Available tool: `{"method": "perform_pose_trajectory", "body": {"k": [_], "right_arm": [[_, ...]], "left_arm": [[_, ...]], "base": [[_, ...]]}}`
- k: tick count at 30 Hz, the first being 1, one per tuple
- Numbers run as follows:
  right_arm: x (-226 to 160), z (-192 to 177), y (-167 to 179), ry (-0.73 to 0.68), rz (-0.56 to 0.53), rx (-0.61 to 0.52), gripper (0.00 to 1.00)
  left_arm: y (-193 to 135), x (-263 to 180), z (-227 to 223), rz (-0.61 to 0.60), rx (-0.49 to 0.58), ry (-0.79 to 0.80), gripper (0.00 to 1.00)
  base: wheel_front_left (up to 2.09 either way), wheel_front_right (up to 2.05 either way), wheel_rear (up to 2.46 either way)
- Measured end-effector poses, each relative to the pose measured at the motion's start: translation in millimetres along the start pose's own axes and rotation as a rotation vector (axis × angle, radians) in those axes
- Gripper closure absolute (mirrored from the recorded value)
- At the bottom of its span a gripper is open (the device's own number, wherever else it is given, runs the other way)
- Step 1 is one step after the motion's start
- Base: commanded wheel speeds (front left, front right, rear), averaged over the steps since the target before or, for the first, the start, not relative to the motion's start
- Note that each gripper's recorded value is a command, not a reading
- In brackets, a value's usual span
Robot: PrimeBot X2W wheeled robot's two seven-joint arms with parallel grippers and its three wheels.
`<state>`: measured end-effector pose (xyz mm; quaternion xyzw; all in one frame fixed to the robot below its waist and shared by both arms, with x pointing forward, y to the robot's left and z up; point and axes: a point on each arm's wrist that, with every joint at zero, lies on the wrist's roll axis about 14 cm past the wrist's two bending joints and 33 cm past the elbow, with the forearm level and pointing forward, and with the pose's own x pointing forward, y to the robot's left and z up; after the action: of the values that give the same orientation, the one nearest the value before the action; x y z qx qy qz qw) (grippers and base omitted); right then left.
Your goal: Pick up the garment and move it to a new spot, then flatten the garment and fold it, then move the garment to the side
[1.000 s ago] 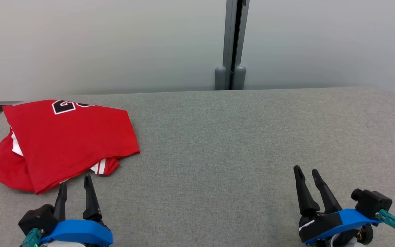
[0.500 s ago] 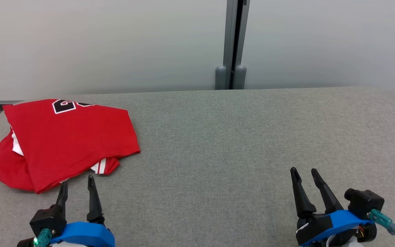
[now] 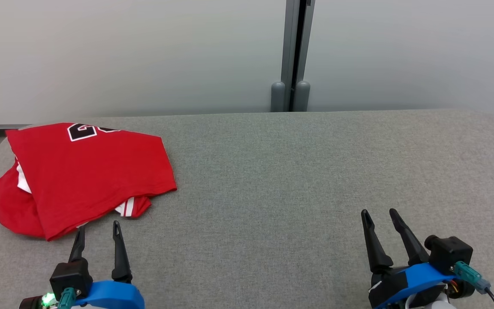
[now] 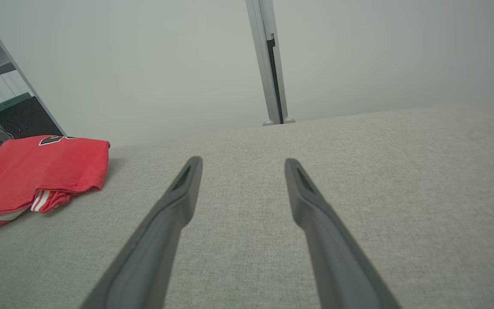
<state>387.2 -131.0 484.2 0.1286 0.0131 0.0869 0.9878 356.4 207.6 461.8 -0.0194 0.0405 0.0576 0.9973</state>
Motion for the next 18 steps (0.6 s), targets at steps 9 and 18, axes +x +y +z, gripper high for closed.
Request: {"method": "perform_pose_trajectory", "body": {"k": [9, 18], "right_arm": [[3, 6, 3, -0.020, 0.020, -0.070, 0.00], [5, 15, 5, -0.052, 0.033, -0.131, 0.00]], "left_arm": [[-3, 0, 8, -0.018, 0.073, -0.037, 0.00], [-5, 1, 24, -0.027, 0.127, -0.100, 0.00]], "base": [[0.00, 0.00, 0.00], [0.00, 0.00, 0.00]]}}
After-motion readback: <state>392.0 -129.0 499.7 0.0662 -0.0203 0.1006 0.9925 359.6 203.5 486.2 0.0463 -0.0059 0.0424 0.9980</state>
